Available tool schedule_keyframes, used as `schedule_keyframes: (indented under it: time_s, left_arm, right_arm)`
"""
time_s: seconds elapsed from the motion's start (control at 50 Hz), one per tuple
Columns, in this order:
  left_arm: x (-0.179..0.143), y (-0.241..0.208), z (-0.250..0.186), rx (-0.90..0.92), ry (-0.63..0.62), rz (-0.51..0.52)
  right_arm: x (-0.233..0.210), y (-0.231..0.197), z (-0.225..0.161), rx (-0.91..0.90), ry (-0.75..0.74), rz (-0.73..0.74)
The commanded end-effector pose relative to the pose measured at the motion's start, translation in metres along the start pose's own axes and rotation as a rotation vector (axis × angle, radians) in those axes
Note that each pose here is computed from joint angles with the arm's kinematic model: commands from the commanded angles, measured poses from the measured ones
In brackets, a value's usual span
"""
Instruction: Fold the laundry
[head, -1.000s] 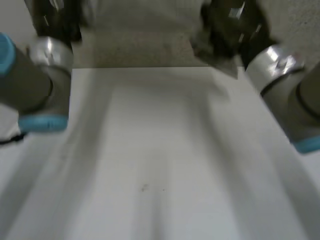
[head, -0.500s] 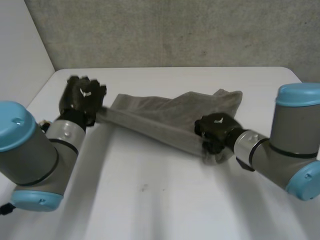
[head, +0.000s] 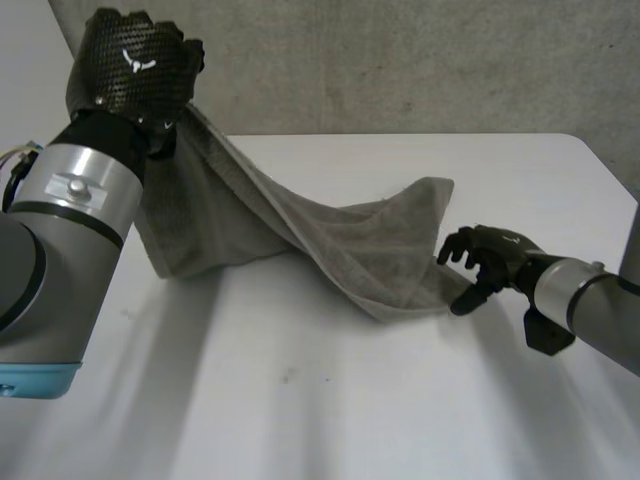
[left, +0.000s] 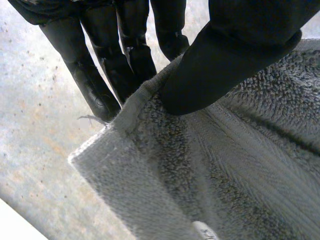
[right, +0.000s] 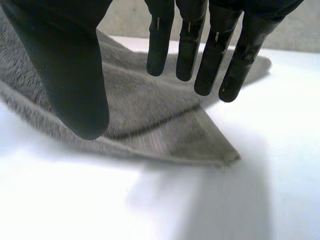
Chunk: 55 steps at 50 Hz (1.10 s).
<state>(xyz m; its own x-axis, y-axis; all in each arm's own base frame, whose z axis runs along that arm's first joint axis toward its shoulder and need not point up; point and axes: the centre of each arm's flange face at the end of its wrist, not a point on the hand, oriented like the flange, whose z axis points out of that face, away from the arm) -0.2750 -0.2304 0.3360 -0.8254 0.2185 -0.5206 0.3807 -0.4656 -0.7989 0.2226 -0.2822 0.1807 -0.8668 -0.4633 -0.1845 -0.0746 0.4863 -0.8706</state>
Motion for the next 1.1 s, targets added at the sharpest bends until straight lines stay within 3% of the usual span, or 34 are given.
schedule_keyframes:
  time_s: [0.02,0.32,0.8,0.9,1.02,1.1]
  left_arm:
    - [0.000,-0.022,0.001,0.042,0.008,-0.014]
    - [0.009,-0.048,-0.005,0.106,0.043,-0.040]
    - [-0.001,-0.056,-0.001,0.110,-0.004,-0.050]
    - [-0.002,-0.054,-0.001,0.100,-0.014,-0.049]
    - [-0.008,-0.046,0.002,0.071,-0.046,-0.041]
    - [-0.023,-0.022,0.010,0.006,-0.093,-0.010]
  right_arm:
    - [0.003,0.023,-0.015,-0.039,0.018,0.032]
    - [-0.029,0.043,0.003,0.052,-0.096,-0.057]
    - [-0.048,0.059,0.054,0.078,-0.065,-0.111]
    - [-0.041,0.039,0.056,0.147,-0.004,-0.114]
    - [-0.040,-0.008,0.031,0.276,0.011,-0.123]
    - [0.003,-0.053,0.009,0.367,0.122,-0.151]
